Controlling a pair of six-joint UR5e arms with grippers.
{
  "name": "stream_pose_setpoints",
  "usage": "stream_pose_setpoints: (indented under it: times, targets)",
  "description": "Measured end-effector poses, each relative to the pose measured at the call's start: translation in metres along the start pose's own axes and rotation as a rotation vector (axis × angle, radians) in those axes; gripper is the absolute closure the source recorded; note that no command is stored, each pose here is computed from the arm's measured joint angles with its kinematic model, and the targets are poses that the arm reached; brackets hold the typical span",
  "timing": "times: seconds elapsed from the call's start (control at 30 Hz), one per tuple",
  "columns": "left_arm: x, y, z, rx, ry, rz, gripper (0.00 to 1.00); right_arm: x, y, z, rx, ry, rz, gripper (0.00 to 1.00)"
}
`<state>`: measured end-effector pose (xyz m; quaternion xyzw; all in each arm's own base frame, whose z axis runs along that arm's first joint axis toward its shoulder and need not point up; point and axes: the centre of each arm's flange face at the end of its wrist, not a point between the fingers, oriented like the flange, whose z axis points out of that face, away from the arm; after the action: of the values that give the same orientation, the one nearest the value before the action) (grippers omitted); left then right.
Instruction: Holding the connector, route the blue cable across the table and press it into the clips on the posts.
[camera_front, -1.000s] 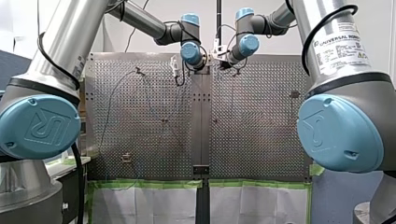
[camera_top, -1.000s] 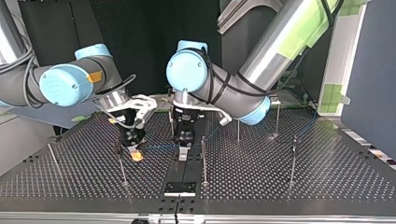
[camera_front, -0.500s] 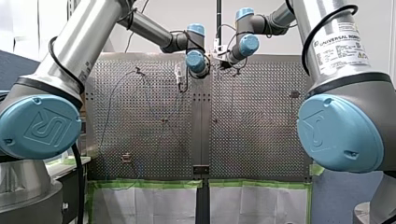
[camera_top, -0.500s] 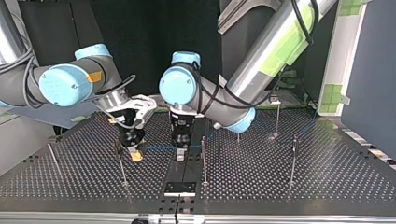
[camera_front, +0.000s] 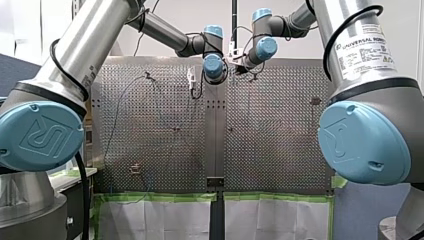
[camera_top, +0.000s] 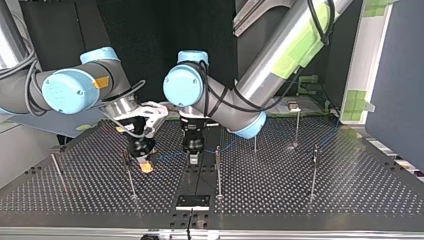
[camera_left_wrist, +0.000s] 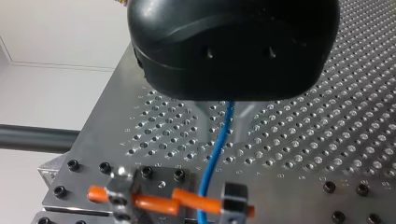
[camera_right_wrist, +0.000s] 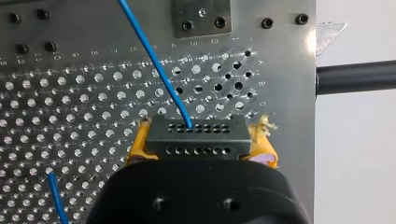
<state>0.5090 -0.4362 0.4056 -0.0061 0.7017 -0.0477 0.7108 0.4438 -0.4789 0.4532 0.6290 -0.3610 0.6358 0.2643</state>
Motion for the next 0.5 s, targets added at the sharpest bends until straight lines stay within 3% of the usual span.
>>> stream_pose_setpoints:
  times: [0.27, 0.5]
  targets:
    - [0.0, -0.001, -0.001, -0.002, 0.003, -0.01, 1.0, -0.005, 0.001, -0.001, -0.002, -0.009, 0.001, 1.0]
    - [0.014, 0.002, -0.011, -0.039, 0.039, -0.005, 1.0, -0.021, 0.002, -0.003, -0.007, -0.041, 0.006, 1.0]
